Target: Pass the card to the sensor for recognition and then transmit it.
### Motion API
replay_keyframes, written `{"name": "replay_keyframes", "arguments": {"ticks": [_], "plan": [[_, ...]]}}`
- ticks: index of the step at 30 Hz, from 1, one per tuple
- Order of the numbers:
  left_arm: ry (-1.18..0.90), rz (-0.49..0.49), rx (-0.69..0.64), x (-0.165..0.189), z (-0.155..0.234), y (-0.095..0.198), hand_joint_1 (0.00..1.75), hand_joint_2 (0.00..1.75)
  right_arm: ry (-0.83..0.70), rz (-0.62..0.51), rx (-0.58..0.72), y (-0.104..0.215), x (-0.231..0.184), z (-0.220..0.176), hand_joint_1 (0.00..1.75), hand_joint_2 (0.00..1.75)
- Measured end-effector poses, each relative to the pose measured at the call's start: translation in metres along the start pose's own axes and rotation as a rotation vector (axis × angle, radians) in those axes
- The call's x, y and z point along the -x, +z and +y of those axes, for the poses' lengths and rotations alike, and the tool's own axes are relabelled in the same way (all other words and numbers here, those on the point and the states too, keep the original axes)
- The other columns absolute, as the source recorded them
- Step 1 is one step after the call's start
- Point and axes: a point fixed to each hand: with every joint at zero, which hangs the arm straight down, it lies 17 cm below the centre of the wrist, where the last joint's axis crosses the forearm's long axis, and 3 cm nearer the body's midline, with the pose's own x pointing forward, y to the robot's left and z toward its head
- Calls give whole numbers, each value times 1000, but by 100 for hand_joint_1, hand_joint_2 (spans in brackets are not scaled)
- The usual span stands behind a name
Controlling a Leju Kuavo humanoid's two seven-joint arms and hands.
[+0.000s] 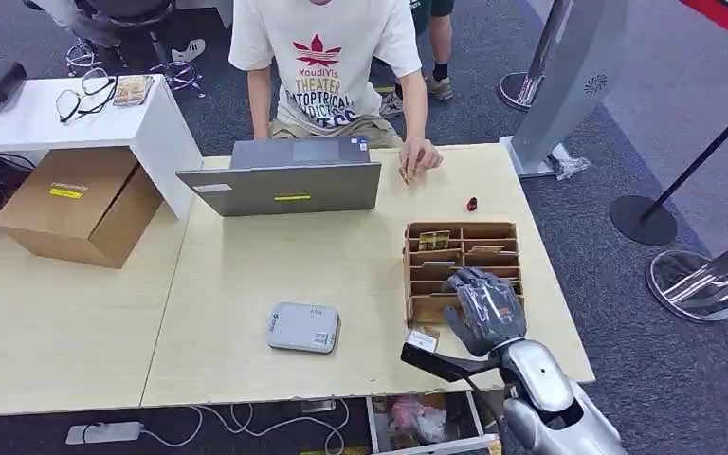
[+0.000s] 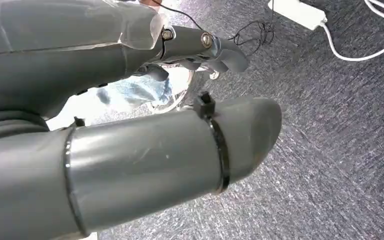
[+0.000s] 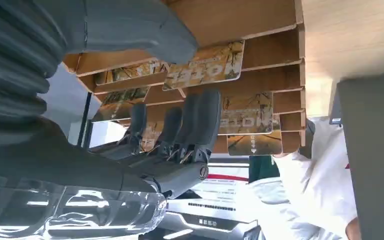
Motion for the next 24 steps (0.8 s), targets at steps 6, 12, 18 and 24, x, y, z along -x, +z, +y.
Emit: {"name": "replay_keyframes", "arguments": {"ticks": [6, 12, 18, 24], "plan": [[1, 2, -1, 1, 0, 0, 0, 0, 1, 3, -20, 1, 2, 6, 87, 175], [1, 2, -2, 1, 1, 0, 0, 0, 1, 6, -28, 2, 3, 8, 89, 175], [1, -1, -2, 1, 0, 0, 0, 0, 2, 6, -29, 2, 3, 8, 131, 175], [-1, -2, -3, 1, 1, 0, 0, 0, 2, 6, -29, 2, 3, 8, 150, 175]]}}
